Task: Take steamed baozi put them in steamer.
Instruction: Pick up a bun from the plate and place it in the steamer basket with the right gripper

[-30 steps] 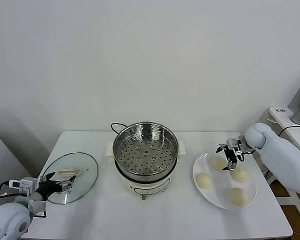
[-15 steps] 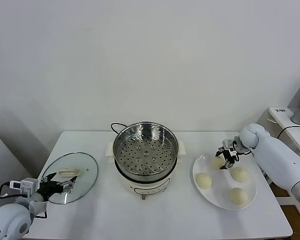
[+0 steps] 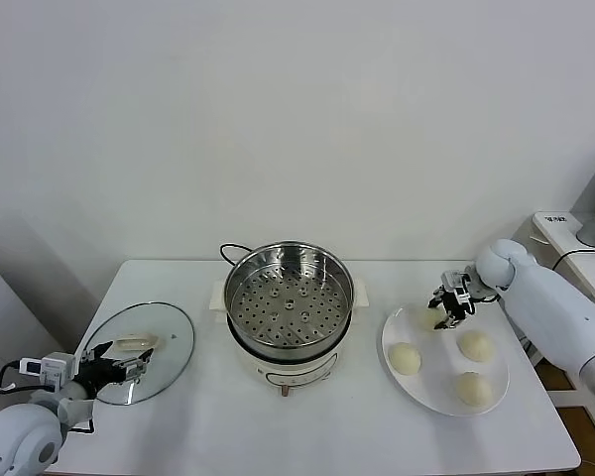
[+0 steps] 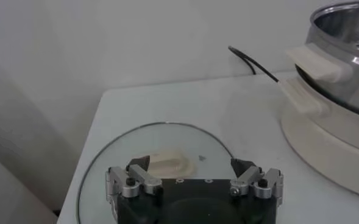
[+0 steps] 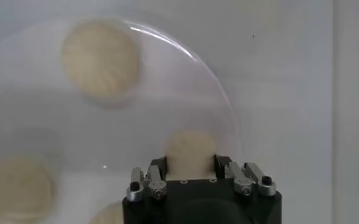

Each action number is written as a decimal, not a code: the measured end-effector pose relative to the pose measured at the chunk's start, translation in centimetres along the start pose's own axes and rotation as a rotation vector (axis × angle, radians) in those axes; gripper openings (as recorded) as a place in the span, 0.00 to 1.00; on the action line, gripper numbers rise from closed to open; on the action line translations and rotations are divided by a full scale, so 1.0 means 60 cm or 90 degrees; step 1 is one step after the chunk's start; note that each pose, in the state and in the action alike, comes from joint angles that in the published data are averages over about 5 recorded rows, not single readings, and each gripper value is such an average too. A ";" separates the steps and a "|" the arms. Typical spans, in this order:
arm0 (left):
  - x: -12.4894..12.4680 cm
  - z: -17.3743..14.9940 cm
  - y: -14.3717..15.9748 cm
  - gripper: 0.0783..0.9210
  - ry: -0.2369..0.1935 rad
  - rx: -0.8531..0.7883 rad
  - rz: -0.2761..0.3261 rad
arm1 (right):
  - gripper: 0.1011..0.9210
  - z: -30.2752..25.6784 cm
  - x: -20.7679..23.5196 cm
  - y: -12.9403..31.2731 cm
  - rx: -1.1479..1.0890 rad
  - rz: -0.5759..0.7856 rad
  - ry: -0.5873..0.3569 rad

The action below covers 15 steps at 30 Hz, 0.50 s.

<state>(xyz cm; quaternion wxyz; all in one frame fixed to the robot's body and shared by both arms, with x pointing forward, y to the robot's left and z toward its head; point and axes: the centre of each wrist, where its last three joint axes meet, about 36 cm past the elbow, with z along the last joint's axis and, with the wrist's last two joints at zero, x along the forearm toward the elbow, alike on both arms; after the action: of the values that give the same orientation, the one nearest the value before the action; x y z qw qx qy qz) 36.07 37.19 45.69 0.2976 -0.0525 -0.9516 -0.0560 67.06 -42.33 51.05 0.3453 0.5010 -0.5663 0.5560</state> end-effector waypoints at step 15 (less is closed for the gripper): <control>-0.001 0.000 -0.008 0.88 0.002 -0.005 0.008 | 0.49 -0.144 0.202 -0.166 0.270 0.058 -0.100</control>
<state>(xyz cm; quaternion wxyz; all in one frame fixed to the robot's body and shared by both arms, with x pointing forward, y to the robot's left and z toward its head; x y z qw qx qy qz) 36.10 36.72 45.63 0.2989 -0.0594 -0.9506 -0.0581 71.97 -34.89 66.60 0.1620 0.5779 -0.4840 0.6368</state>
